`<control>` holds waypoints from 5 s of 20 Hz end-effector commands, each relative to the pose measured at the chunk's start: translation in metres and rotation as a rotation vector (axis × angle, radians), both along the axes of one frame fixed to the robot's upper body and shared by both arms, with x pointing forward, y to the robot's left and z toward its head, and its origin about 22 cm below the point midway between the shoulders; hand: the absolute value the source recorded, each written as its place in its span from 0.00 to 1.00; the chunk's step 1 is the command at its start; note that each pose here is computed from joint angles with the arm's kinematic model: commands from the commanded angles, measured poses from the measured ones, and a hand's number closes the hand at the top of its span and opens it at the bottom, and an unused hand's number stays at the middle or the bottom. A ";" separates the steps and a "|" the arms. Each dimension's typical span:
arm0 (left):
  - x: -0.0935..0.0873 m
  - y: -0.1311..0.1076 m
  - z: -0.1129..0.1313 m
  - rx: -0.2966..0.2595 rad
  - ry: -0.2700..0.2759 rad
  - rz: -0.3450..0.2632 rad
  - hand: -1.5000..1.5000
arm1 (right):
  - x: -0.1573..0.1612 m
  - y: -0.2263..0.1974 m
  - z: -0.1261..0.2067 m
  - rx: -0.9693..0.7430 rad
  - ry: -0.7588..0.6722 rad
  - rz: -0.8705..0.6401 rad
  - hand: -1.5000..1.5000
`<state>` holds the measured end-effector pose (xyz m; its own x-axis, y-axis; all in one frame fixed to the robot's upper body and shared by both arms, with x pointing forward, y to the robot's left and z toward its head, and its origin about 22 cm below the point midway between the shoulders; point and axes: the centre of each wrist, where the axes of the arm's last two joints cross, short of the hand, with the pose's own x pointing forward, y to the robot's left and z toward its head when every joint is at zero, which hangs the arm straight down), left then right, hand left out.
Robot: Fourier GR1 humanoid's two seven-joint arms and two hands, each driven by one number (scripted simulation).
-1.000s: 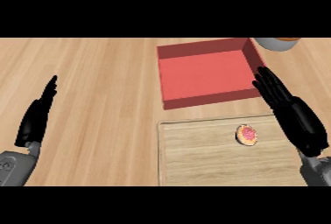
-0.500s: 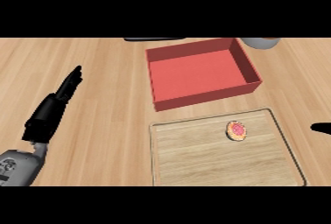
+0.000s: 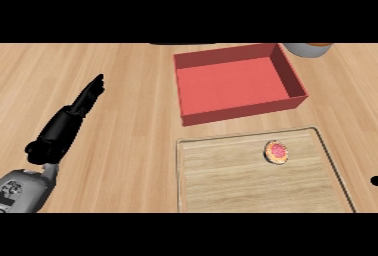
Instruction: Pick the cupcake from the tray and place it in the cardboard box
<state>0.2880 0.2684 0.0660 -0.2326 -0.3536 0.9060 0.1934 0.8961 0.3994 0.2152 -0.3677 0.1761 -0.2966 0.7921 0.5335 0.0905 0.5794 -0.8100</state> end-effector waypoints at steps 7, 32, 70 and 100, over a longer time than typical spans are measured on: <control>0.007 -0.001 -0.002 0.006 -0.008 -0.005 0.50 | -0.025 0.067 0.034 -0.420 0.311 0.043 0.00; 0.007 0.016 0.001 -0.003 0.000 -0.031 0.50 | 0.005 0.199 0.007 -0.636 0.536 -0.161 0.00; -0.005 0.017 0.006 0.006 -0.012 -0.029 0.50 | 0.053 0.152 -0.120 -0.670 0.654 -0.197 0.00; -0.004 0.009 -0.003 0.000 0.001 -0.032 0.50 | -0.006 0.275 -0.059 -0.474 -0.294 1.178 1.00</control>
<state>0.2933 0.2637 0.0633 -0.2604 -0.3418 0.9030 0.2342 0.8849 0.4025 0.2115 -0.0771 0.0905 -0.9741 0.1793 0.1377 -0.1362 0.0210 -0.9905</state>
